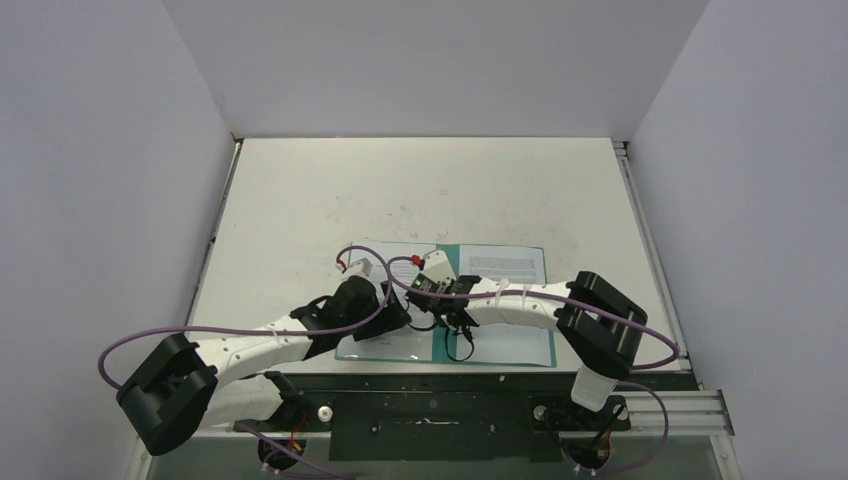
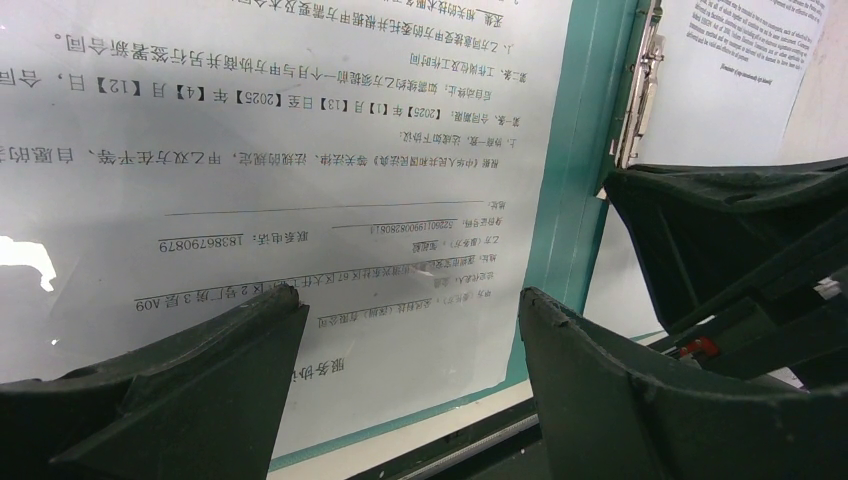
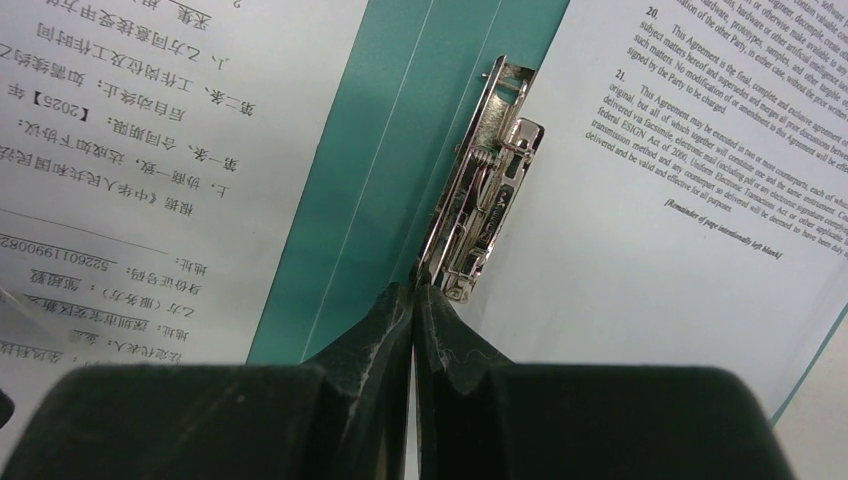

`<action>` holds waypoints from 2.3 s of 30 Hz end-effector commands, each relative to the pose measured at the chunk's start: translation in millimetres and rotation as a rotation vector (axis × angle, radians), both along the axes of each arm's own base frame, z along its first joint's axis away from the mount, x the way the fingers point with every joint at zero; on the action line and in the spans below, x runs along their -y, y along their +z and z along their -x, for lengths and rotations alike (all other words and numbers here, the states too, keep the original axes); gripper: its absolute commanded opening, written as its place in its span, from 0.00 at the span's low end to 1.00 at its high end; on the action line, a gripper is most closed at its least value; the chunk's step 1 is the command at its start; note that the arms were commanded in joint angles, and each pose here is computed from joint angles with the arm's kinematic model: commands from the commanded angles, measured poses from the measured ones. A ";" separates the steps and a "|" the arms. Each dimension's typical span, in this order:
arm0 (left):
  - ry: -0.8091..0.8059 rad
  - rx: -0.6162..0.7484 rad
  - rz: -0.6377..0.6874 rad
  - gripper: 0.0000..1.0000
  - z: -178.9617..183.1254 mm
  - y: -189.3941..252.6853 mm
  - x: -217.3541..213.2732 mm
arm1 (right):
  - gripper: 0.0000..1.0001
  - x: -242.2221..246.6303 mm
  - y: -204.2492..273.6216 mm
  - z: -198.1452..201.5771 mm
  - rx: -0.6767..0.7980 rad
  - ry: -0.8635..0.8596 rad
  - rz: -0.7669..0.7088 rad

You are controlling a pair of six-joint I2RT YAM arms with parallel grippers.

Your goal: Put the files into the folder

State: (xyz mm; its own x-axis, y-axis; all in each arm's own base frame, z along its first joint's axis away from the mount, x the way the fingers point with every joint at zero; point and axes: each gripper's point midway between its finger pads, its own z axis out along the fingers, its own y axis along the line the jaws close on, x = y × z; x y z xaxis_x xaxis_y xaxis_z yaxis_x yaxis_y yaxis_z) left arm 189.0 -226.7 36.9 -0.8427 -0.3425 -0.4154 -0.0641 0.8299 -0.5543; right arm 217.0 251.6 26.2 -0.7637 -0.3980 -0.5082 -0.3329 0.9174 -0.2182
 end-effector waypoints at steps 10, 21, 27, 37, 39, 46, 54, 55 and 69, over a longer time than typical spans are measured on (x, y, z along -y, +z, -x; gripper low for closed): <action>0.020 -0.028 -0.064 0.78 5.9 -15.8 -13.9 | 0.05 30.8 -46.0 29.7 -0.123 -0.026 0.095; 0.019 -0.021 -0.057 0.78 5.2 -11.9 -12.8 | 0.05 -10.4 -9.1 18.2 -0.072 -0.024 -0.137; 0.019 -0.014 -0.047 0.78 5.2 -8.3 -12.8 | 0.05 -20.2 14.3 7.8 -0.032 -0.034 -0.206; 0.014 0.001 -0.025 0.78 4.7 -2.3 -10.4 | 0.06 -26.4 68.9 -15.9 0.084 -0.072 -0.303; 0.010 0.005 -0.018 0.78 4.8 -0.4 -9.3 | 0.11 -24.4 78.6 -21.0 0.109 -0.082 -0.312; -0.050 0.026 0.028 0.79 7.4 20.5 0.8 | 0.26 -17.4 85.6 -32.0 0.142 -0.103 -0.291; -0.075 0.114 0.023 0.85 3.6 63.7 -5.2 | 0.38 -9.9 59.9 -40.4 0.115 -0.152 -0.288; -0.078 0.125 0.019 0.85 3.1 68.9 -6.4 | 0.38 -9.8 57.4 -41.1 0.113 -0.157 -0.289; -0.066 0.240 0.001 0.97 1.2 117.0 -33.1 | 0.39 -4.3 21.0 -42.4 0.078 -0.210 -0.230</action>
